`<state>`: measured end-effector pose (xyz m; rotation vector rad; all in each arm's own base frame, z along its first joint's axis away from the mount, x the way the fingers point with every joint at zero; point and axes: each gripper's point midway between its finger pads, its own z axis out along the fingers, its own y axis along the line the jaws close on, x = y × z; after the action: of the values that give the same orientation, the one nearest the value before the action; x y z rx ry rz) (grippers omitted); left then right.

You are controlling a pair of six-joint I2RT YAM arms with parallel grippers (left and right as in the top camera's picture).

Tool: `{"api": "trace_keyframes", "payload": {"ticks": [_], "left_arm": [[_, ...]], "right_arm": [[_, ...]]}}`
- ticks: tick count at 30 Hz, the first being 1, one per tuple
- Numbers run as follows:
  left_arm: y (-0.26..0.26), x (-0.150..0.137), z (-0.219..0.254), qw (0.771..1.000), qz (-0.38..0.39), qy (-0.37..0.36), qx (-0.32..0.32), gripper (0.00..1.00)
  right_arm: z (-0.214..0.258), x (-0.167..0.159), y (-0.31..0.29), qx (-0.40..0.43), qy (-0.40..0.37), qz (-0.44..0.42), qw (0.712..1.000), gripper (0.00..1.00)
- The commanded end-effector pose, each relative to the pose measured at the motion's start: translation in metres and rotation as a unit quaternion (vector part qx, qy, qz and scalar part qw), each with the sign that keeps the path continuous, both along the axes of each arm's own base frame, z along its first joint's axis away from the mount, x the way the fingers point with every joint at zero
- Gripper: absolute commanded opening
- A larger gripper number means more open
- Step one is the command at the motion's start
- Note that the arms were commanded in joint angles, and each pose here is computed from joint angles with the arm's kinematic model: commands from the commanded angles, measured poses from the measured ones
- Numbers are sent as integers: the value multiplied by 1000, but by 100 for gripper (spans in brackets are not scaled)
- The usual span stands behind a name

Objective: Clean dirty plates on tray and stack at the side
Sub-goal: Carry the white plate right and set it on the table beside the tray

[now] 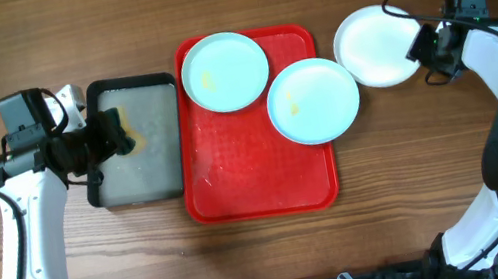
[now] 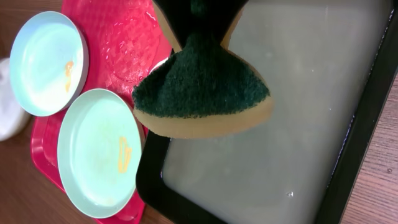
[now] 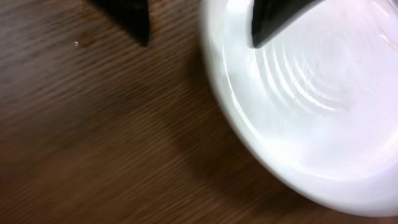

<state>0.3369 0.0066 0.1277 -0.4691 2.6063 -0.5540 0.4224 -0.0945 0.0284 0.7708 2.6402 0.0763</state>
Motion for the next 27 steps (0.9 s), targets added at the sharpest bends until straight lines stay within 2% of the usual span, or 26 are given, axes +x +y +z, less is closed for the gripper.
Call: {"api": "trace_keyframes", "payload": {"ticks": [1,3,5,27], "left_arm": [[1,4,5,1000,-9,-12,8,4],[1,4,5,1000,-9,-12,8,4],[1,4,5,1000,-9,-12,8,4],[1,4,5,1000,-9,-12,8,4]], "right_arm": [[50,20,40,75,-64,103,990,68],[85,20,69,143,-103,142,974,78],[108,15,84,179,-126,162,962,99],[113,16,76,154,-129,147,968,99]]}}
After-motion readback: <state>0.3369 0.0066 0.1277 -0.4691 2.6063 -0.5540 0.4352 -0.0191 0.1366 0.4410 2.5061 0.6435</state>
